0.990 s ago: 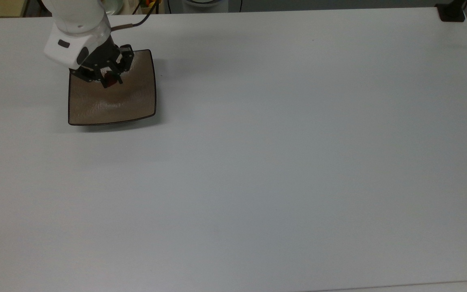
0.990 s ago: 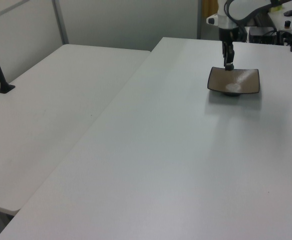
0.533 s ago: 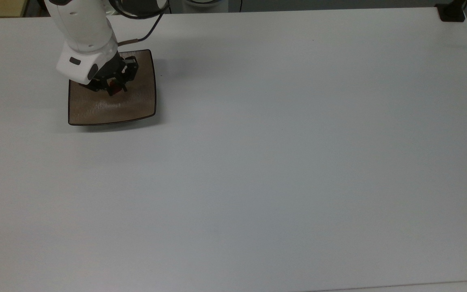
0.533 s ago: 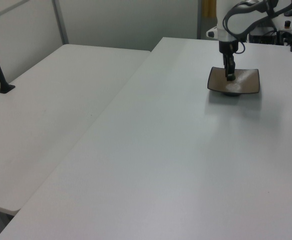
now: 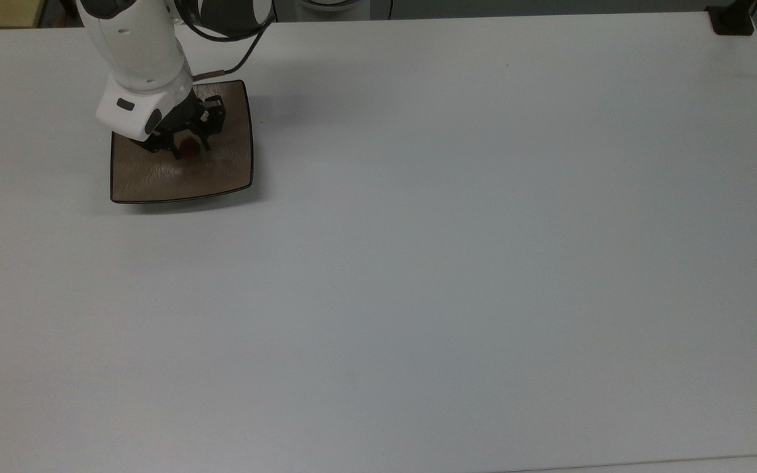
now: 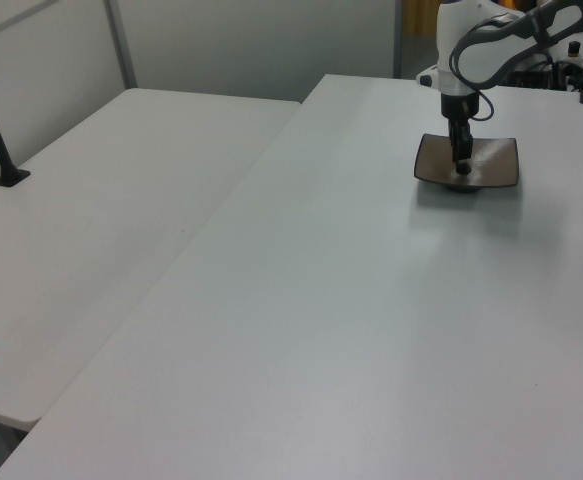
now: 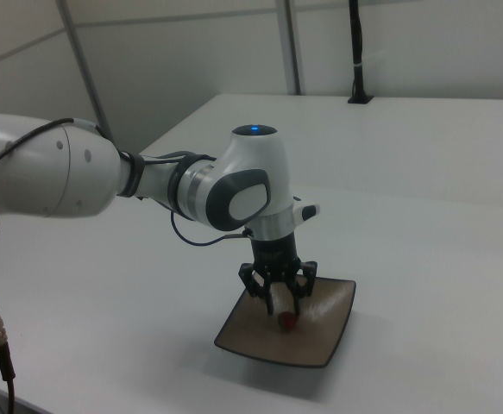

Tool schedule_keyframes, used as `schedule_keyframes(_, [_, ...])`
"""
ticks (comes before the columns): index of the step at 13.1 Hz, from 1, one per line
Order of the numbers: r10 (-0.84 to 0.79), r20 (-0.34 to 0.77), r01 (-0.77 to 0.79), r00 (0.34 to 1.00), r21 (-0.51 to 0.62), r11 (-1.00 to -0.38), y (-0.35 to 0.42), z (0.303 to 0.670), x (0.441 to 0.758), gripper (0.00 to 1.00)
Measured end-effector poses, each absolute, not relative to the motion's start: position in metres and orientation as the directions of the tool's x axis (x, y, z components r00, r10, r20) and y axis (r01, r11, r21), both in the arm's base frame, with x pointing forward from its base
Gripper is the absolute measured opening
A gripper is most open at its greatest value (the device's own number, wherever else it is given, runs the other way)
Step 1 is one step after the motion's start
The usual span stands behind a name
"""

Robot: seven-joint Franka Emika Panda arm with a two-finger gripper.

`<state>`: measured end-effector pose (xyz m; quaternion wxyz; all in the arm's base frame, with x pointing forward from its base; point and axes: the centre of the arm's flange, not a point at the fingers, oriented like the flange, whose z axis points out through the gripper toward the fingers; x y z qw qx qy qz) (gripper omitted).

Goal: Strawberries on a ceramic plate

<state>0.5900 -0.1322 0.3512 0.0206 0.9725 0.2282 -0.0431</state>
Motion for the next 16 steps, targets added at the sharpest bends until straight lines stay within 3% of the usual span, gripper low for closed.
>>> schedule_keyframes(4, [0.441, -0.071, 0.444, 0.895, 0.036, -0.895, -0.133, 0.367, 0.591, 0.95])
schedule_keyframes(5, [0.44, -0.06, 0.443, 0.896, 0.044, -0.896, -0.133, 0.376, 0.59, 1.0])
schedule_keyframes(9, [0.423, -0.017, 0.424, 0.906, 0.053, -0.904, -0.128, 0.457, 0.578, 1.0])
schedule_keyframes(13, [0.342, 0.03, 0.343, 0.939, -0.017, -0.939, -0.108, 0.568, 0.541, 1.0])
schedule_keyframes(16, [0.295, 0.035, 0.296, 0.955, -0.025, -0.955, -0.067, 0.609, 0.531, 1.0])
